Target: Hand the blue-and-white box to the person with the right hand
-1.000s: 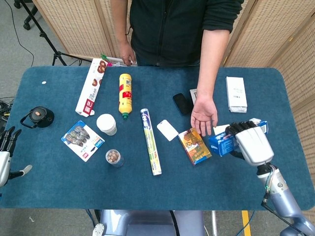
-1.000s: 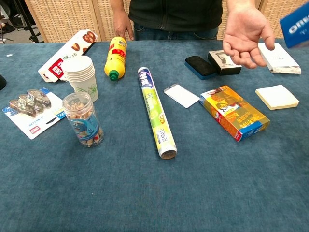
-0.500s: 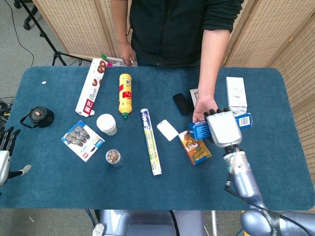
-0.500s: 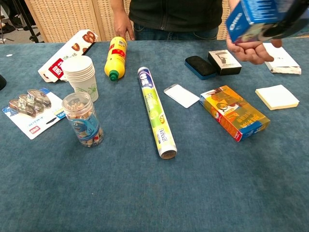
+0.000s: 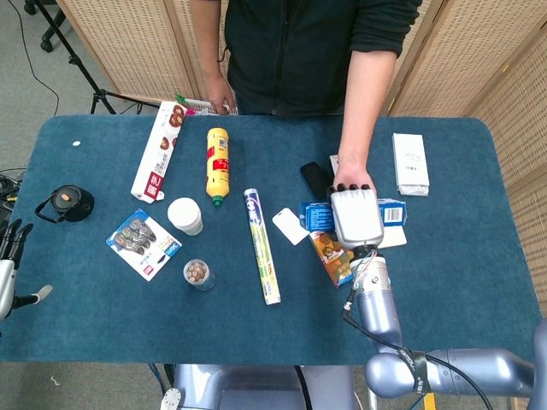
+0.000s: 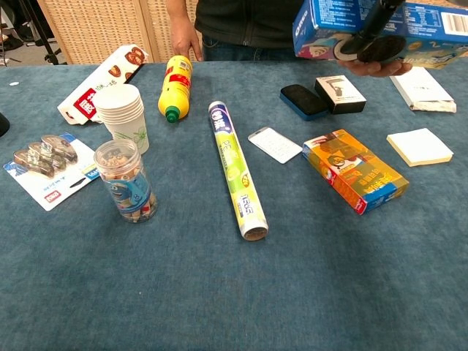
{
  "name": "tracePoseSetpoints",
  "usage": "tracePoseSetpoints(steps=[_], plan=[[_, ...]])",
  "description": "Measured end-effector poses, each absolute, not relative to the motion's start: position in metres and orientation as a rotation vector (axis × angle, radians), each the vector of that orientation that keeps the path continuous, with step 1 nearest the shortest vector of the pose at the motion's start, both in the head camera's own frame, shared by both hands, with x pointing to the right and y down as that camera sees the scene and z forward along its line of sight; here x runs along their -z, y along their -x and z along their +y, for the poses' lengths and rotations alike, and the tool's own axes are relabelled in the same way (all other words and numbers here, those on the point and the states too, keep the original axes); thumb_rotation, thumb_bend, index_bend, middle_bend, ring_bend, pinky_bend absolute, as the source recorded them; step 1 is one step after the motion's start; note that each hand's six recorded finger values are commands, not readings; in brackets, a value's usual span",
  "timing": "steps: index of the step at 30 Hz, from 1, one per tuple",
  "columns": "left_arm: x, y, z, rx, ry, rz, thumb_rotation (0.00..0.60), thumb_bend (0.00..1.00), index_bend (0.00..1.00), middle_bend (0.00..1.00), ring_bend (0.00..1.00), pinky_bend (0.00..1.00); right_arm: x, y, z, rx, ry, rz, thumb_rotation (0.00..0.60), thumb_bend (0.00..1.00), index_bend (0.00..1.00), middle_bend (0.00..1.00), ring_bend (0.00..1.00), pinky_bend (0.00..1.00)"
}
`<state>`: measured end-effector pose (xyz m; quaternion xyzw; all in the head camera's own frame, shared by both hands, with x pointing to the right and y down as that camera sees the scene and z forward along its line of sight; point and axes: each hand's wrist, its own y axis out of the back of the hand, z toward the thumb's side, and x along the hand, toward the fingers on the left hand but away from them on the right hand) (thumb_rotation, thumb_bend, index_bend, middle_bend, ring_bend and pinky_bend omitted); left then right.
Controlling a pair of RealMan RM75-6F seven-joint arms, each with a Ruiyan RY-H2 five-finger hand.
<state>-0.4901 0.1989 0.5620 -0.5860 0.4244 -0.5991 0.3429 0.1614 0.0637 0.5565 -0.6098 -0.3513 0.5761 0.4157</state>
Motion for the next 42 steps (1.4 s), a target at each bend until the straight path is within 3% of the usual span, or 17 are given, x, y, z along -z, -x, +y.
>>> tracePoseSetpoints(steps=[13, 23, 32, 42], plan=[[-0.564, 0.489, 0.2, 1.565, 1.523, 1.095, 0.6, 0.0, 0.0, 0.0, 0.0, 0.01, -0.518, -0.183, 0.056, -1.342, 1.582, -1.003, 0.6, 0.0, 0.0, 0.0, 0.0, 0.16], [-0.563, 0.488, 0.202, 1.559, 1.53, 1.094, 0.6, 0.0, 0.0, 0.0, 0.0, 0.01, -0.497, -0.239, 0.069, -1.242, 1.532, -1.033, 0.6, 0.0, 0.0, 0.0, 0.0, 0.11], [-0.559, 0.487, 0.205, 1.549, 1.527, 1.101, 0.6, 0.0, 0.0, 0.0, 0.0, 0.01, -0.533, -0.334, 0.09, -1.126, 1.54, -1.028, 0.6, 0.0, 0.0, 0.0, 0.0, 0.11], [-0.557, 0.486, 0.208, 1.541, 1.523, 1.104, 0.6, 0.0, 0.0, 0.0, 0.0, 0.01, -0.591, -0.445, 0.183, -1.275, 1.534, -0.887, 0.6, 0.0, 0.0, 0.0, 0.0, 0.11]])
